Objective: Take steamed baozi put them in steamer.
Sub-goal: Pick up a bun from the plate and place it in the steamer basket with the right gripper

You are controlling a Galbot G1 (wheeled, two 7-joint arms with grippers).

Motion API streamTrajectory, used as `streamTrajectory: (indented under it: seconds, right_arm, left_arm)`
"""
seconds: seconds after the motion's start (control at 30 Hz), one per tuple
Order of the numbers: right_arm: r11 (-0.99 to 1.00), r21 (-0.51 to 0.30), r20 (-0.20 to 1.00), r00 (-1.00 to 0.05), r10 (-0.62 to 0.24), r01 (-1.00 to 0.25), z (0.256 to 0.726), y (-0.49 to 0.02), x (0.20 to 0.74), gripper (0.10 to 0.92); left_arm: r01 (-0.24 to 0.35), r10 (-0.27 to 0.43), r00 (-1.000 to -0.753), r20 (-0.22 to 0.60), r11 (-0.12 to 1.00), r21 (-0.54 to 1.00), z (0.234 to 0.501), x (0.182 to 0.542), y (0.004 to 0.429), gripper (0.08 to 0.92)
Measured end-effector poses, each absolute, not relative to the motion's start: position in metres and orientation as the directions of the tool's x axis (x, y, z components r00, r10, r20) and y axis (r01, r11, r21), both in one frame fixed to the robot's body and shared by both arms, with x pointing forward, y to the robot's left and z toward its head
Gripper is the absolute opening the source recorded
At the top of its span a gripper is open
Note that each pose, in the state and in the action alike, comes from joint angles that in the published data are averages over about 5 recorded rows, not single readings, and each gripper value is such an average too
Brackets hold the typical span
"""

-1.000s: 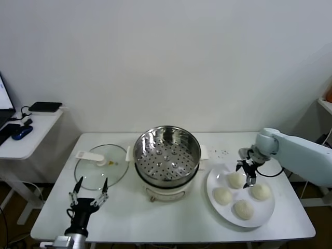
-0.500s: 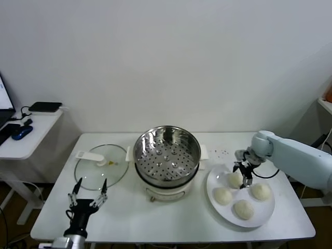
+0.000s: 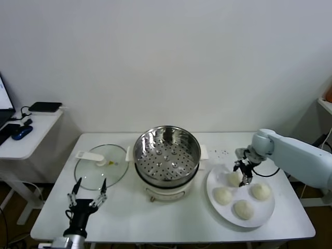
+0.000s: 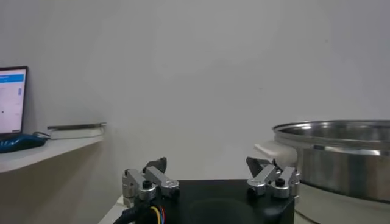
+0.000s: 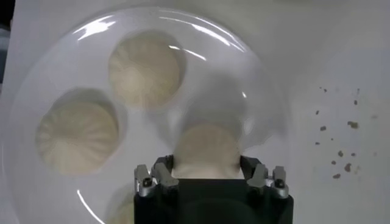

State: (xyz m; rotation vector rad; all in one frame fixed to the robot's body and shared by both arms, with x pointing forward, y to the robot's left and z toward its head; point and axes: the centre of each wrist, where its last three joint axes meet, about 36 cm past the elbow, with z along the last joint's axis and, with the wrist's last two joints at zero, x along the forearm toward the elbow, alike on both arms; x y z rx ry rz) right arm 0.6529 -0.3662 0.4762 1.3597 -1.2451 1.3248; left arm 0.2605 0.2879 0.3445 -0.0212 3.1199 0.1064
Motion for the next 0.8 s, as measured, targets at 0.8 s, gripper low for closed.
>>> streamTrajectory:
  seconds: [0.8]
  right_arm:
    - [-0.766, -0.266, 0.947, -0.308, -0.093, -0.585, 0.704, -0.242, 0.659, 0.716]
  left_arm:
    - [-0.005, -0.003, -1.000, -0.024, 0.997, 0.080, 0.349, 0.262, 0.285, 0.823]
